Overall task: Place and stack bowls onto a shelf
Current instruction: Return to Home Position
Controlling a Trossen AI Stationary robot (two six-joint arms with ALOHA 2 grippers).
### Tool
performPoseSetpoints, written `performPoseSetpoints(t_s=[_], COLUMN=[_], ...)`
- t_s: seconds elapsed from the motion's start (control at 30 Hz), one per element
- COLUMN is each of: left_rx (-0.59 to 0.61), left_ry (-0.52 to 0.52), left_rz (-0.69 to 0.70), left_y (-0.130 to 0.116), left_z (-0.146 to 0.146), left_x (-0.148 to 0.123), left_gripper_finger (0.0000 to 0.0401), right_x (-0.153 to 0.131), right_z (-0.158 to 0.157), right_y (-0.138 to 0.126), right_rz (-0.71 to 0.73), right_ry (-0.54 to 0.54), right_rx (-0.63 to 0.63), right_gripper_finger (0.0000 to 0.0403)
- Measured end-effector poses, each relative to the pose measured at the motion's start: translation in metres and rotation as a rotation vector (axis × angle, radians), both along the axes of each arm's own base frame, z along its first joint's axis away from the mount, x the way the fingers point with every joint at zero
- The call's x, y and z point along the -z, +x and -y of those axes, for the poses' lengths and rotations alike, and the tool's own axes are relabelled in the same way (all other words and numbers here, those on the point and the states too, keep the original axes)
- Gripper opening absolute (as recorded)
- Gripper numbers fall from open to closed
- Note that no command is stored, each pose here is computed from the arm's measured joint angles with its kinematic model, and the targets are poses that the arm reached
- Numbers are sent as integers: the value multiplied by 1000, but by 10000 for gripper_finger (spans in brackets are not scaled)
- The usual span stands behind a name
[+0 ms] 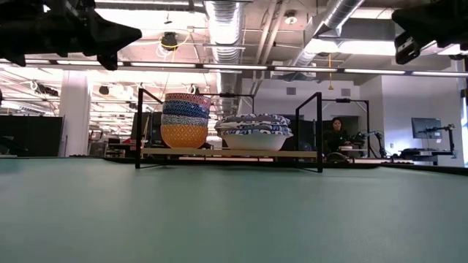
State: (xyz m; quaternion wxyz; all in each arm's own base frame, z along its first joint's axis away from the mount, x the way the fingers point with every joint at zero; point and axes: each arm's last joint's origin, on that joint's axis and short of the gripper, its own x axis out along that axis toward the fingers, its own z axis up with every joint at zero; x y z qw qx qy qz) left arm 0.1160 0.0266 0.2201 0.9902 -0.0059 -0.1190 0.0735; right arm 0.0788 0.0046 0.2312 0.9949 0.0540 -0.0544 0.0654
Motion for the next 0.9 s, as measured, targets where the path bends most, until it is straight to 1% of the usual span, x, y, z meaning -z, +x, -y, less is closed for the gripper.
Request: performPoseSetpoints(t_s=[0.07,0.3,0.47,0.53,0.63,0.73,0.9], left_rx=[27,10,17,-3,-8,-13,-14], left_ry=[11,54,-3,-9,13,34,37], left_rz=[-24,-73,-52,-59,-51,-25,-18], left_y=[-1,-5,-8,-9,-11,-13,-18], left_z=[1,2,2,2,3,3,4], left_x=[2,9,33,34,33,30,30], left_gripper_finger=[0,0,0,0,0,0,0], right_x=[-1,-1,-1,-1,0,9,33], right_z=[0,0,1,1,1,2,1], right_y=[-1,-2,-2,-2,-1,3,12], right_rz=[13,12,14,14,5,15,27], right_ry=[-13,-23,-38,-38,-35,-20,72], right_rx=[3,9,35,36,41,55,45], right_gripper_finger=[22,22,22,22,22,22,22])
